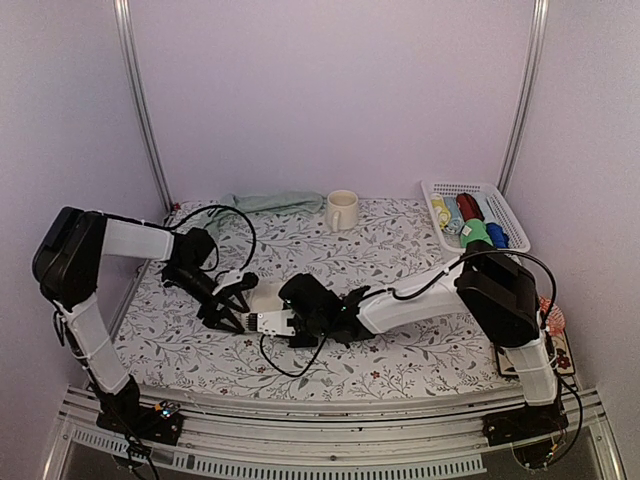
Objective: Roll the towels
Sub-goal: Roll the towel at the center of the board.
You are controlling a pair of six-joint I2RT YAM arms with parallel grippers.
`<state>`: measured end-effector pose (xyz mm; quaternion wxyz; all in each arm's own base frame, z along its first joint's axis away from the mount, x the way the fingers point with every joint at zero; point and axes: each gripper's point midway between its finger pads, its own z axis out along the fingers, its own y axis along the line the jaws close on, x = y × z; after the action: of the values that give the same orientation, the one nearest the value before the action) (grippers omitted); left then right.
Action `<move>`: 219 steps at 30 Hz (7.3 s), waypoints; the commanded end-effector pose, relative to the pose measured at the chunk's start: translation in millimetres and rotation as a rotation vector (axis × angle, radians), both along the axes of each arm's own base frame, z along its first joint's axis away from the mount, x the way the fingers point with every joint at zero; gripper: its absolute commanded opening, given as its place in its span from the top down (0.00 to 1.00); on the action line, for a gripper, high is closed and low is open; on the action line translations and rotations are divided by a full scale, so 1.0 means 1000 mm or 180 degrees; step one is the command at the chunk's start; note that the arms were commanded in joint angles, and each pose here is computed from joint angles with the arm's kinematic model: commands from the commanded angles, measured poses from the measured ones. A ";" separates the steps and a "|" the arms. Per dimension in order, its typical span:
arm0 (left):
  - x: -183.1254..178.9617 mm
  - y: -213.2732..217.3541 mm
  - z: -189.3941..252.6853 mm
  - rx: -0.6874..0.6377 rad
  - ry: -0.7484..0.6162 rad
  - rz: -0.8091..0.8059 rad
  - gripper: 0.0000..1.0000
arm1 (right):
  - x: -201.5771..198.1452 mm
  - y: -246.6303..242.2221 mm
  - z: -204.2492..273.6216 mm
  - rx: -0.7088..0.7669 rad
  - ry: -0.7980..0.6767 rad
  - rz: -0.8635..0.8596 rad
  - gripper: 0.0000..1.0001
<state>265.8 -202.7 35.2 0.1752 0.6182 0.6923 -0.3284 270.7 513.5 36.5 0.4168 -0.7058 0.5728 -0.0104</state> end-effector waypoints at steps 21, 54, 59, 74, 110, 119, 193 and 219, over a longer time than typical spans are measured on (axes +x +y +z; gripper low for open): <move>-0.030 0.021 0.035 -0.0279 -0.2694 -0.0227 0.18 | -0.045 0.008 -0.020 -0.0119 0.2370 -0.0168 0.94; -0.018 -0.012 -0.001 0.0233 -0.3240 -0.0334 0.50 | -0.038 0.010 -0.031 0.0063 0.3387 -0.0351 0.92; -0.015 -0.012 -0.004 0.0297 -0.3232 -0.0338 0.79 | -0.041 0.011 -0.028 0.0074 0.3422 -0.0285 0.90; -0.035 -0.013 -0.027 0.0485 -0.2256 -0.0675 1.00 | -0.019 -0.005 0.024 0.0260 0.2918 -0.0362 0.52; -0.002 -0.010 -0.037 0.0632 -0.0158 -0.0398 1.00 | 0.000 0.004 0.009 0.0053 -0.0291 -0.0111 0.37; -0.002 -0.009 -0.041 0.0662 -0.0136 -0.0446 1.00 | 0.016 -0.006 -0.012 -0.0177 -0.0483 -0.0360 0.60; 0.022 -0.002 -0.013 0.0367 -0.3368 -0.0412 0.78 | -0.030 0.033 -0.015 0.0622 0.4153 -0.0986 0.82; 0.019 -0.007 -0.020 0.0306 -0.3680 -0.0680 0.84 | 0.042 -0.013 0.009 0.1090 0.3677 -0.1582 0.25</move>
<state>292.7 -211.5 26.8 0.4758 0.7604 0.4344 0.0813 308.3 497.9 70.5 0.1508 -0.3785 0.8330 0.3743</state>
